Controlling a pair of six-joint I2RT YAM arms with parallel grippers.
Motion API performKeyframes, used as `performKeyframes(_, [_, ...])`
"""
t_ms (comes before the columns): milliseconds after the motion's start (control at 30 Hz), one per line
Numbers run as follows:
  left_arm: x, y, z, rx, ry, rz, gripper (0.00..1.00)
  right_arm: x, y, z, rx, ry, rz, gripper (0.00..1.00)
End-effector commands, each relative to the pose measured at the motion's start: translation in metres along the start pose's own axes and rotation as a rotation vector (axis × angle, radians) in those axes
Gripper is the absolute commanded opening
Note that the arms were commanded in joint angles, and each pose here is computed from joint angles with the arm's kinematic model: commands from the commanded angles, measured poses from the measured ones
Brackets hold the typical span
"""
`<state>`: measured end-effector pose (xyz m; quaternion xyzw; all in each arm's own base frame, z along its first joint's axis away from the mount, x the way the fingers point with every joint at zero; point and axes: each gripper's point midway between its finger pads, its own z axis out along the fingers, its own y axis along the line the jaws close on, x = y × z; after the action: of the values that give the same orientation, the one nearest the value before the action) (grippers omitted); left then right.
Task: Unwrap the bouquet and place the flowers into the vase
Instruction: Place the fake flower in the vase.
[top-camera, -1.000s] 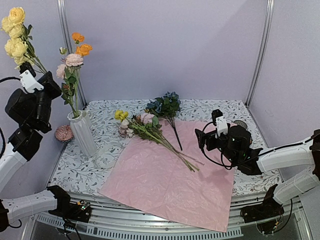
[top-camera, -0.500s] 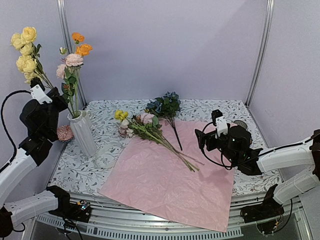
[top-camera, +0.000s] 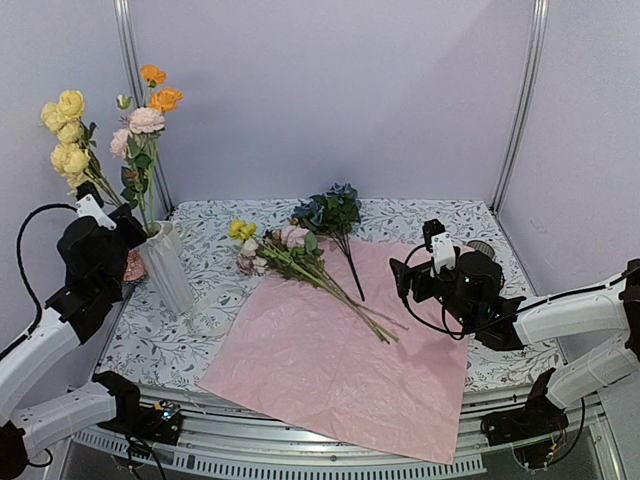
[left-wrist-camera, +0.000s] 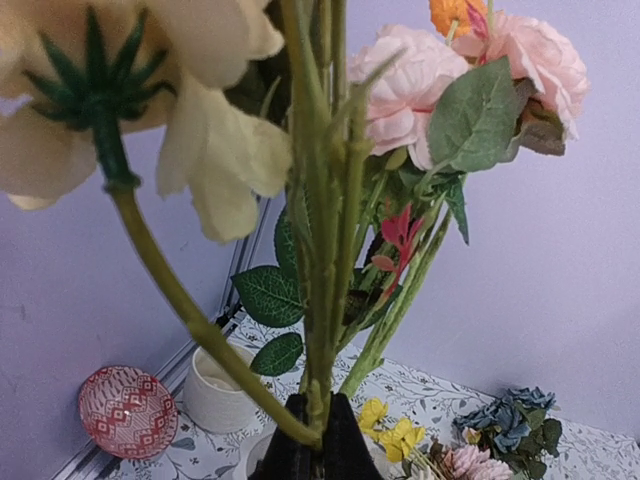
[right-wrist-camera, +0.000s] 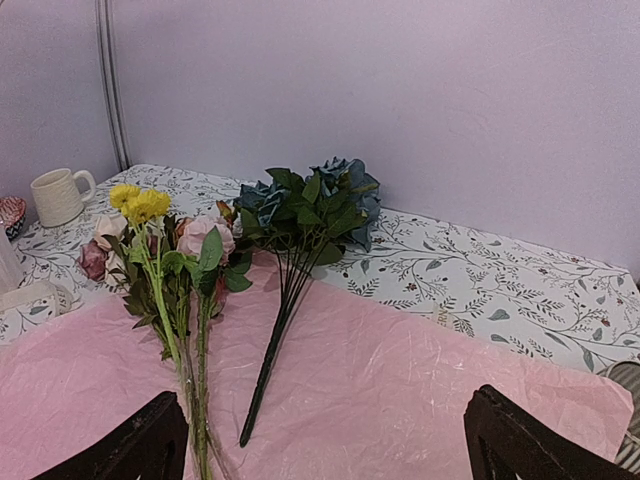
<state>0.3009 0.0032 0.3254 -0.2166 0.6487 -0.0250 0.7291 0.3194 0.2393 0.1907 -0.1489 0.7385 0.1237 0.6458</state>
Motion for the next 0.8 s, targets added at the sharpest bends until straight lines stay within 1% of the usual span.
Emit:
performKeyframes(0, [0.029, 0.006, 0.001, -0.004, 0.092, 0.011, 0.0, 0.001, 0.002, 0.002, -0.012, -0.007, -0.004, 0.99])
performKeyframes(133, [0.041, 0.003, 0.002, 0.01, 0.141, 0.025, 0.0, 0.002, 0.003, 0.003, -0.013, -0.003, -0.005, 0.99])
performKeyframes(300, [0.047, 0.004, 0.002, 0.006, 0.166, 0.04, 0.0, 0.003, 0.005, 0.004, -0.021, 0.002, -0.006, 0.99])
performKeyframes(333, [0.047, 0.004, 0.002, 0.006, 0.166, 0.04, 0.02, 0.002, 0.005, 0.003, -0.02, 0.001, -0.004, 0.99])
performKeyframes(367, [0.047, 0.004, 0.002, 0.005, 0.167, 0.04, 0.07, 0.003, 0.005, 0.003, -0.021, 0.003, -0.005, 0.99])
performKeyframes(433, [0.045, 0.004, 0.002, 0.003, 0.167, 0.044, 0.17, 0.002, 0.004, 0.003, -0.019, 0.0, -0.004, 0.99])
performKeyframes(500, [0.043, 0.004, 0.002, 0.002, 0.165, 0.046, 0.31, 0.002, 0.005, 0.003, -0.021, 0.001, -0.004, 0.99])
performKeyframes(533, [0.041, 0.003, 0.002, 0.004, 0.163, 0.047, 0.35, 0.002, 0.005, 0.003, -0.021, 0.001, -0.004, 0.99])
performKeyframes(567, [0.041, 0.003, 0.002, 0.006, 0.162, 0.05, 0.36, 0.002, 0.005, 0.003, -0.021, 0.002, -0.004, 0.99])
performKeyframes(767, [0.04, -0.001, 0.004, 0.021, 0.157, 0.067, 0.37, 0.002, 0.004, 0.003, -0.021, 0.002, -0.007, 0.99])
